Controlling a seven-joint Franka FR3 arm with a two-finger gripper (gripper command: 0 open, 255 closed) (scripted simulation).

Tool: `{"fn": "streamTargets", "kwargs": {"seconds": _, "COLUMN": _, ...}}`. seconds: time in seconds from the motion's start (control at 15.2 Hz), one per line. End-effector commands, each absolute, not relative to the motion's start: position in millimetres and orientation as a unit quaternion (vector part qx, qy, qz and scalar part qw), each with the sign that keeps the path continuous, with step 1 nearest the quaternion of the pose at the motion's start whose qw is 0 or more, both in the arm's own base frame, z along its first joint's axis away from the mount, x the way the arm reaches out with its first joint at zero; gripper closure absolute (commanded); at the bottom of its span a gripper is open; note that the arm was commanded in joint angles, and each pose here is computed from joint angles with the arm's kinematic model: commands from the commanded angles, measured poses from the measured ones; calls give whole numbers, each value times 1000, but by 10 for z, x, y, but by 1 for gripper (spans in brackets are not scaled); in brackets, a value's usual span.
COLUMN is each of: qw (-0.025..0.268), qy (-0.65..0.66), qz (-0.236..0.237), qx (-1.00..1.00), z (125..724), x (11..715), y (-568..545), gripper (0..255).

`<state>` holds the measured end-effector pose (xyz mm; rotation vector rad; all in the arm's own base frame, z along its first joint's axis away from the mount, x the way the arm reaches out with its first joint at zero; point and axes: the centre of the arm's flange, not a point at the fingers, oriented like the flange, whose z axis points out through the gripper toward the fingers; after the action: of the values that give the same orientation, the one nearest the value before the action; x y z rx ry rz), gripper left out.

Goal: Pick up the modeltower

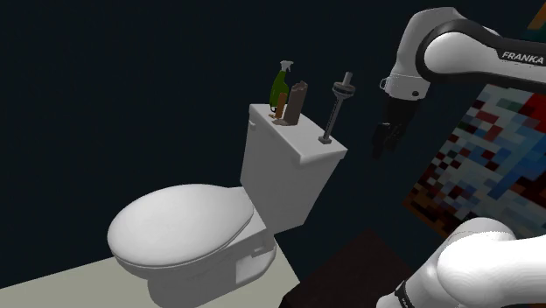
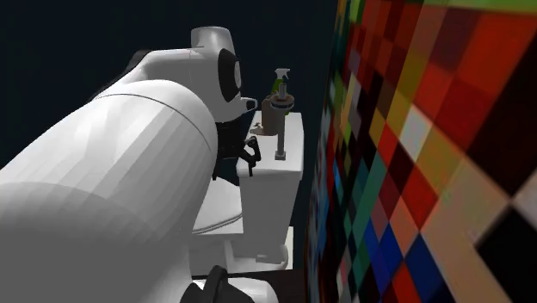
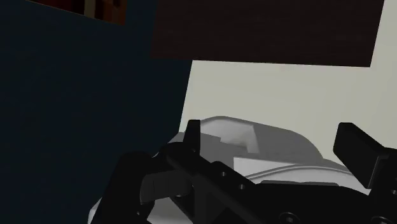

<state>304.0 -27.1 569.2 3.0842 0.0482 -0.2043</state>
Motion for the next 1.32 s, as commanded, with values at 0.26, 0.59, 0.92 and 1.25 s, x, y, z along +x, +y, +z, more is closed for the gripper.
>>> {"fn": "streamTargets", "kwargs": {"seconds": 0.26, "qw": 21, "qy": -43, "qz": -57, "qx": 997, "z": 5864, "x": 3508, "y": -383, "gripper": 0}}
{"fn": "streamTargets", "kwargs": {"seconds": 0.59, "qw": 16, "qy": -115, "qz": -45, "qx": 992, "z": 6094, "x": 4063, "y": -597, "gripper": 0}}
{"fn": "streamTargets", "kwargs": {"seconds": 0.92, "qw": 10, "qy": -187, "qz": -33, "qx": 982, "z": 6337, "x": 4576, "y": -889, "gripper": 0}}
{"fn": "streamTargets", "kwargs": {"seconds": 1.25, "qw": 5, "qy": -258, "qz": -20, "qx": 966, "z": 6593, "x": 5034, "y": -1253, "gripper": 0}}
